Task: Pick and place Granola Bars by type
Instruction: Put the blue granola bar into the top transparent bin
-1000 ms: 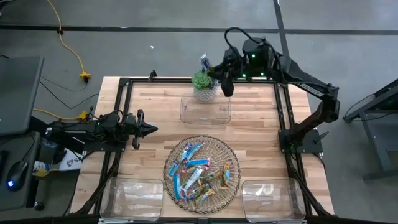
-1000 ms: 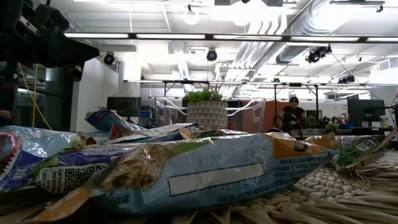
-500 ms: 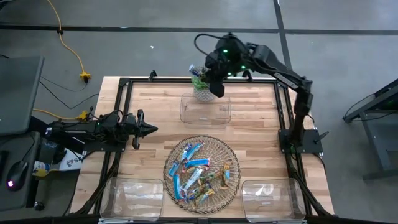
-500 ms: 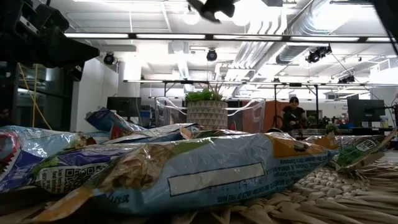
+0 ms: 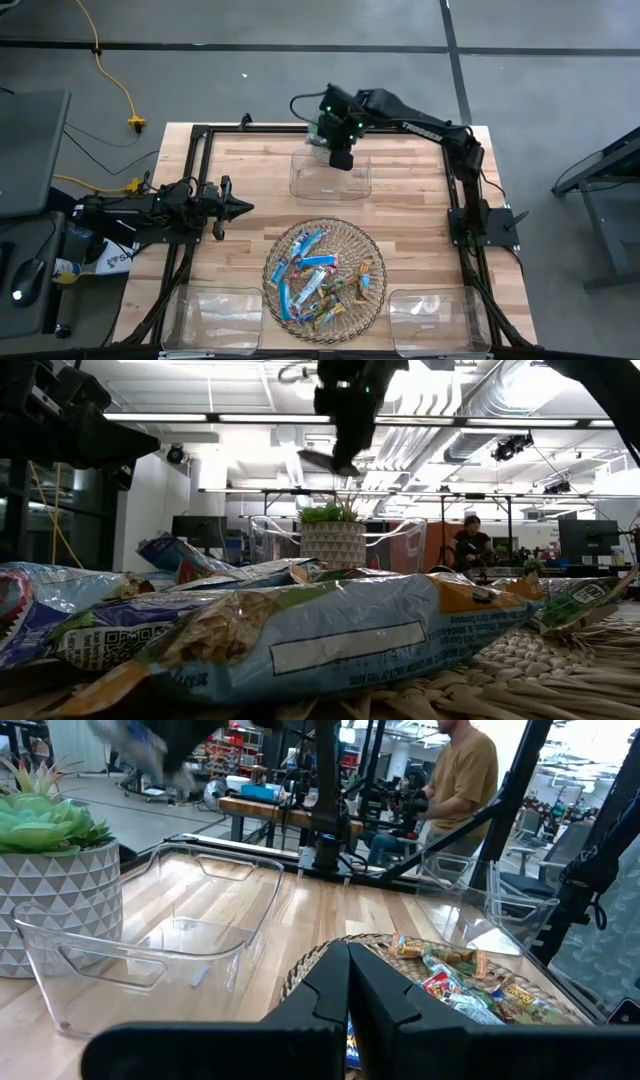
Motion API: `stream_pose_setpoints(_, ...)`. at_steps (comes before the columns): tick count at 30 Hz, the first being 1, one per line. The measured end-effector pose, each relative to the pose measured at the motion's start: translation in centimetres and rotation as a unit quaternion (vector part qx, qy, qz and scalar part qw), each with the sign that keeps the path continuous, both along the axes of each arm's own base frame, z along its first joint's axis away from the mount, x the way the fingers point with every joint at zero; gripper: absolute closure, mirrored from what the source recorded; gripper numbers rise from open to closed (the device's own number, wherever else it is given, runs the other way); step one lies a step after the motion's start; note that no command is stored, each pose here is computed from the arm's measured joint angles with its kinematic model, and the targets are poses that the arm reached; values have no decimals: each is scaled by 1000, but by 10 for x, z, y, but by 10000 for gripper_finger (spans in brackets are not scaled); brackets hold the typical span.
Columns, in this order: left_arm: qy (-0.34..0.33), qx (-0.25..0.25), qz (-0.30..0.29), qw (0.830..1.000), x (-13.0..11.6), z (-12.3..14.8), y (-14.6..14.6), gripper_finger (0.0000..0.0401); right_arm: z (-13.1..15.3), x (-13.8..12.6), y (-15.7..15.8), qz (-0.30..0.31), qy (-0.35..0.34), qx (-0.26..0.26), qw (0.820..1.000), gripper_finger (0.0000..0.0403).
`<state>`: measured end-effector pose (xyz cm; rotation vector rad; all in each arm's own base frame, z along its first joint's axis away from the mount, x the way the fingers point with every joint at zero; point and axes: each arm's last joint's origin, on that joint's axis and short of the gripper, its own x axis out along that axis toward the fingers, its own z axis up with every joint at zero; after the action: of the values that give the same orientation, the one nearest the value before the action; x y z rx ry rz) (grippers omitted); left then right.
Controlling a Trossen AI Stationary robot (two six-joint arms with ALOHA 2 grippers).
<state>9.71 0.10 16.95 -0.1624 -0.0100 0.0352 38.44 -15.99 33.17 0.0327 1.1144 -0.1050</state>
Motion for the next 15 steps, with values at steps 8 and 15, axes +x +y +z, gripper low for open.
stream_pose_setpoints(8,0,0,0,1000,0,0,0,400,-67,4,8,19,56,23,998,344)
stream_pose_setpoints(15,0,0,0,1000,0,0,0,400,-115,7,22,36,61,24,997,344)
